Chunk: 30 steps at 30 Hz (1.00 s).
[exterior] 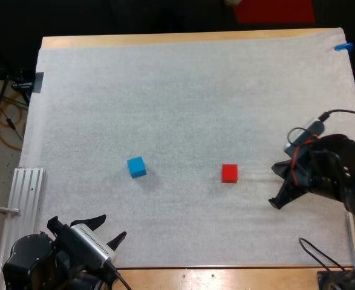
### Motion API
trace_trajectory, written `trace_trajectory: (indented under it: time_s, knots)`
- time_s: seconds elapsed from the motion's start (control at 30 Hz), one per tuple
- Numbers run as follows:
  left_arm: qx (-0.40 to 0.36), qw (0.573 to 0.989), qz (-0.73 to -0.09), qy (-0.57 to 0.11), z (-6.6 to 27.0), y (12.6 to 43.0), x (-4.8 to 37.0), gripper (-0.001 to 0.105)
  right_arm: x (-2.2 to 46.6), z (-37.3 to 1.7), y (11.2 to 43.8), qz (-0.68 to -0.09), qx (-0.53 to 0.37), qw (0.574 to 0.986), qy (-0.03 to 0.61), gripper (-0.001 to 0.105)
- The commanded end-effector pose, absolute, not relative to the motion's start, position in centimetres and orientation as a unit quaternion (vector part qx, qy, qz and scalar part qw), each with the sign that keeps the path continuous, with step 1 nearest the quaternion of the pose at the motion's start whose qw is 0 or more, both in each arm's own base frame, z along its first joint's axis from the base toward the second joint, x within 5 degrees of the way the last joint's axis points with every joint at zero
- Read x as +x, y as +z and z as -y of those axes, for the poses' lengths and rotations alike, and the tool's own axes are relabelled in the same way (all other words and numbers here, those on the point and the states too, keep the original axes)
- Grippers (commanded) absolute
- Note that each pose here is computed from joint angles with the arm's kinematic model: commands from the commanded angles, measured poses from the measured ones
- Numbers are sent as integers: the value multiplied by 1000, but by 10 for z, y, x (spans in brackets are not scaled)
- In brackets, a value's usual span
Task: Stack red cube on blue cube
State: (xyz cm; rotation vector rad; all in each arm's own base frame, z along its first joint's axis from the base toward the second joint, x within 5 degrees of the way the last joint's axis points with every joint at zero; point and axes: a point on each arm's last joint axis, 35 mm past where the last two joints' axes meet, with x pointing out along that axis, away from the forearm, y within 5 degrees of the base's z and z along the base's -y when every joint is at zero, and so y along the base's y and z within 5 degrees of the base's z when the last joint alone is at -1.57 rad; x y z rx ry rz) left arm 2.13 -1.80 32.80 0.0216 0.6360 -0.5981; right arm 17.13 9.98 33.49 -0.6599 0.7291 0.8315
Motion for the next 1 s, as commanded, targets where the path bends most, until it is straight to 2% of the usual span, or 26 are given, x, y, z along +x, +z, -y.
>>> trace_trajectory:
  time_s: [0.0, 0.63, 0.9, 0.97]
  knots:
    - [15, 907, -307, -288, 18, 330, 22, 51, 179, -105, 333, -340, -317, 794, 391, 0]
    - [15, 907, -307, -288, 18, 330, 22, 51, 238, -144, 270, -384, -321, 753, 426, 0]
    - [15, 907, -307, -288, 18, 330, 22, 51, 246, -174, 249, -402, -339, 714, 463, 0]
    - [15, 907, -307, -288, 18, 330, 22, 51, 250, -181, 241, -410, -341, 704, 468, 4]
